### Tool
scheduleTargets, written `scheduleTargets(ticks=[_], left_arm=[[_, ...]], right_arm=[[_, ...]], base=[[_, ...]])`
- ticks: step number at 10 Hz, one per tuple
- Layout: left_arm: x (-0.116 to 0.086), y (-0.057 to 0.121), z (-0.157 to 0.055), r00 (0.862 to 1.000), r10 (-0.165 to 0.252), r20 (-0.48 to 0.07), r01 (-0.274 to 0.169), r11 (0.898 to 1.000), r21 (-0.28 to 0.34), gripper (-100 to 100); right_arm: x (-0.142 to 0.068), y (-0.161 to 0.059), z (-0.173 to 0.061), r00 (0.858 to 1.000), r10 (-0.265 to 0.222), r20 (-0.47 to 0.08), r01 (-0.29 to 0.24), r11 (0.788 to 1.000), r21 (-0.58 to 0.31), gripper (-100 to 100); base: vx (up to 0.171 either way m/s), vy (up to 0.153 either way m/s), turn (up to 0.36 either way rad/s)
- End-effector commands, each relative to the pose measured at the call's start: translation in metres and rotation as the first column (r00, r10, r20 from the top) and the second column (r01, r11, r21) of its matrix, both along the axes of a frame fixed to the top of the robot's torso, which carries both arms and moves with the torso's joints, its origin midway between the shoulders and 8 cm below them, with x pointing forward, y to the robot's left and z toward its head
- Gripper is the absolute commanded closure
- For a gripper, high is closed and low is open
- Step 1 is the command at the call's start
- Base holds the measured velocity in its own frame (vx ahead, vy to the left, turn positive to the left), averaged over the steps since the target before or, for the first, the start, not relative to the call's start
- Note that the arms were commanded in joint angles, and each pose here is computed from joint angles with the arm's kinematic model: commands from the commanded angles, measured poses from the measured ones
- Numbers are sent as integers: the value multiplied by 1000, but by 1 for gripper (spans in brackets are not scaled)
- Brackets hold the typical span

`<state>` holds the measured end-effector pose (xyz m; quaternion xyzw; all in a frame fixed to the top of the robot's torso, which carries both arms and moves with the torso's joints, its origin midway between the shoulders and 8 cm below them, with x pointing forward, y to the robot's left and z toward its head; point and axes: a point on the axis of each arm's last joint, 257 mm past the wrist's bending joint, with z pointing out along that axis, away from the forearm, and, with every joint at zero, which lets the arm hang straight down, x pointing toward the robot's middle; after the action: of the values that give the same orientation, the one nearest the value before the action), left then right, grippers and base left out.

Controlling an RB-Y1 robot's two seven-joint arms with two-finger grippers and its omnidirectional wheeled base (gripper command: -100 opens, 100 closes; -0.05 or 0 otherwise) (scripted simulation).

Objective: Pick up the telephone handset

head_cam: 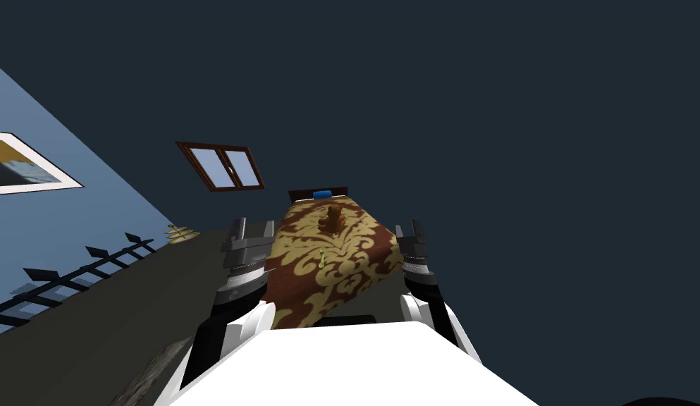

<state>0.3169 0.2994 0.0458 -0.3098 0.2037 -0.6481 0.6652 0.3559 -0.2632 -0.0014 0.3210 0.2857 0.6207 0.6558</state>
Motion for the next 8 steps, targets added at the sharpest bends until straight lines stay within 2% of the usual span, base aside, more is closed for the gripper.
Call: scheduleTargets(ticks=[1,4,8], left_arm=[[5,1,-1,1000,-23,-12,23,1000,11,-100],[17,9,-7,998,-53,-37,53,999,-2,-100],[43,35,-24,992,-85,-91,77,994,-81,-100]], right_arm=[[0,0,0,1000,0,0,0,1000,0,0],[0,0,0,1000,0,0,0,1000,0,0],[0,0,0,1000,0,0,0,1000,0,0]], base=[[47,-27,28],[119,-68,35],[164,-77,48]])
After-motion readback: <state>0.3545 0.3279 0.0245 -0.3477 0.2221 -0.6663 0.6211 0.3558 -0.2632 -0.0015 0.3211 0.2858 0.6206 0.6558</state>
